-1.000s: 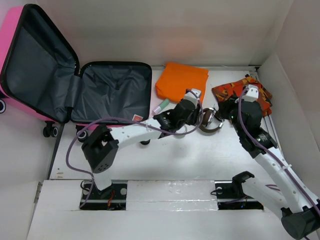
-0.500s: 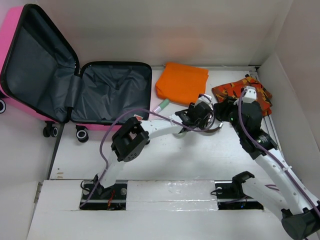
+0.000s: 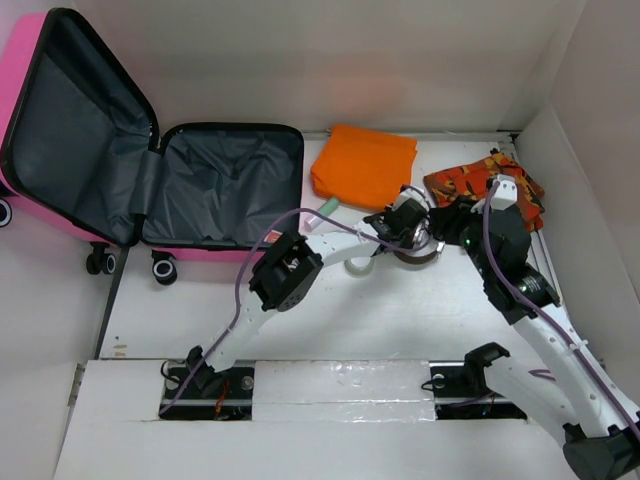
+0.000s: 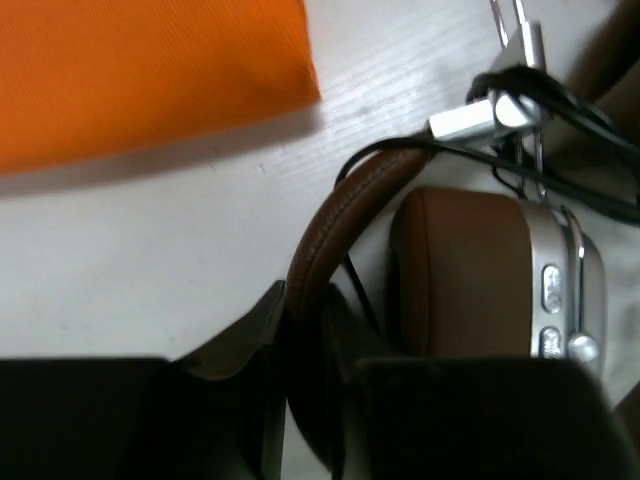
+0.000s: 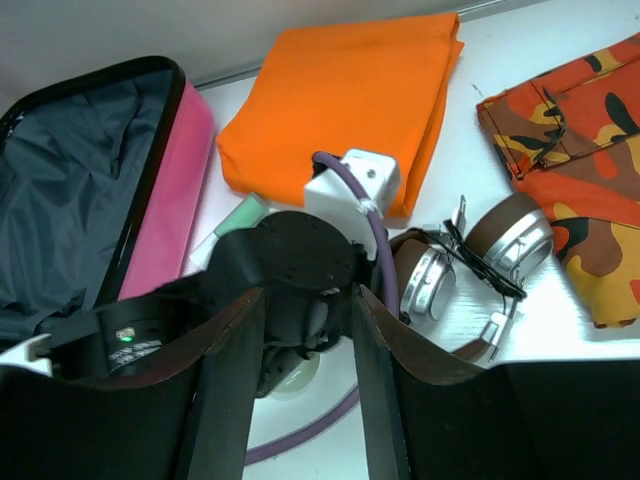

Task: Pack the luggage

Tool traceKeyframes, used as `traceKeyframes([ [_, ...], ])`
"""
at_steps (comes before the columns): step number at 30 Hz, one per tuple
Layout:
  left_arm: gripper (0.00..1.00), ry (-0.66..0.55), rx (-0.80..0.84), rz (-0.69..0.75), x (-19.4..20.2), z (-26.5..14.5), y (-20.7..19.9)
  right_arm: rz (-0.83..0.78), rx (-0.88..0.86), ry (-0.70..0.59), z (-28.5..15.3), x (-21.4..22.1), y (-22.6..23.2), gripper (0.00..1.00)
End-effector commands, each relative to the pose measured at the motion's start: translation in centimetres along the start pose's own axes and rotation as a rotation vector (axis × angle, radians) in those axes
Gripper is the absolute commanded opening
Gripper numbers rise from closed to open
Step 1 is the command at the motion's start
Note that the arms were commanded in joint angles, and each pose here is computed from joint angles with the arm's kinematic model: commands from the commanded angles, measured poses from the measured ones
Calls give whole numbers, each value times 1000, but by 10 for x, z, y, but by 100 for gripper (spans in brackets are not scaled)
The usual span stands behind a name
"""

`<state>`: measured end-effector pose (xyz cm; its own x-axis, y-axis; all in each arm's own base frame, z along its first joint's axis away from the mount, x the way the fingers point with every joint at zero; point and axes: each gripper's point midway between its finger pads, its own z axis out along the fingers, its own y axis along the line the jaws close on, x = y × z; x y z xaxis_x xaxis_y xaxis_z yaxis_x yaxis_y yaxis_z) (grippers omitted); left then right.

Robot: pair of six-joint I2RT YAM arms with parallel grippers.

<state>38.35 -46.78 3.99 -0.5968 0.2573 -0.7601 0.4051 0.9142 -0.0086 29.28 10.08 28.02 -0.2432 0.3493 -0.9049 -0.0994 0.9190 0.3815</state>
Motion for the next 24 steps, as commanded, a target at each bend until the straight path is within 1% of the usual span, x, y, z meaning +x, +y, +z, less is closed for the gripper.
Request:
traceKeyframes([
  [1,8,29,0,26,6,-3,-2,5,-30,-21,-2,-5,5,46],
  [2,0,21,3,23,2,-6,-3,5,-30,-21,-2,-5,5,46],
  [3,0,12,7,18,-3,-9,-3,7,-34,-30,-4,-7,6,46],
  [5,0,-39,83,-22,-31,-36,-13,7,-24,-34,-4,-8,4,46],
  [6,0,-63,110,-28,-36,-47,-18,8,-25,-37,-7,-9,4,46],
  [7,0,-91,132,-41,-49,-60,-19,8,-14,-42,-7,-10,2,46],
  [8,0,-167,172,-69,-81,-96,-22,4,-9,-67,-10,-18,2,46],
  [10,0,-233,200,-98,-99,-125,-15,5,-1,-76,-14,-20,0,46],
  [11,0,-315,230,-141,-131,-162,-1,10,-11,-99,-19,-28,2,46],
  [12,0,-350,249,-182,-142,-177,8,10,-11,-99,-19,-28,3,46],
  [13,0,-366,260,-213,-141,-181,21,13,-17,-111,-22,-31,3,46],
  [14,0,-386,269,-249,-148,-191,35,17,-34,-127,-25,-36,6,46],
  [15,0,-458,244,-323,-172,-214,73,14,-47,-111,-24,-30,8,46],
  [16,0,-498,220,-393,-180,-221,95,14,-59,-107,-22,-27,9,46],
  [17,0,-484,160,-431,-166,-213,122,15,-75,-110,-23,-28,12,46],
  [18,0,-541,63,-510,-175,-225,175,9,-106,-82,-19,-19,18,46],
  [19,0,-562,8,-559,-173,-226,202,4,-107,-53,-15,-9,16,46],
  [20,0,-550,-50,-630,-155,-218,229,-1,-121,-30,-10,-3,21,47],
  [21,0,-554,-85,-677,-147,-217,253,-3,-115,-17,-5,3,19,47],
  [22,0,-591,-156,-744,-144,-222,301,-12,-139,22,-4,16,25,50],
  [23,0,-569,-196,-784,-122,-210,324,-24,-148,30,-1,20,28,52],
  [24,0,-573,-216,-859,-114,-211,343,-44,-149,52,6,27,30,54],
])
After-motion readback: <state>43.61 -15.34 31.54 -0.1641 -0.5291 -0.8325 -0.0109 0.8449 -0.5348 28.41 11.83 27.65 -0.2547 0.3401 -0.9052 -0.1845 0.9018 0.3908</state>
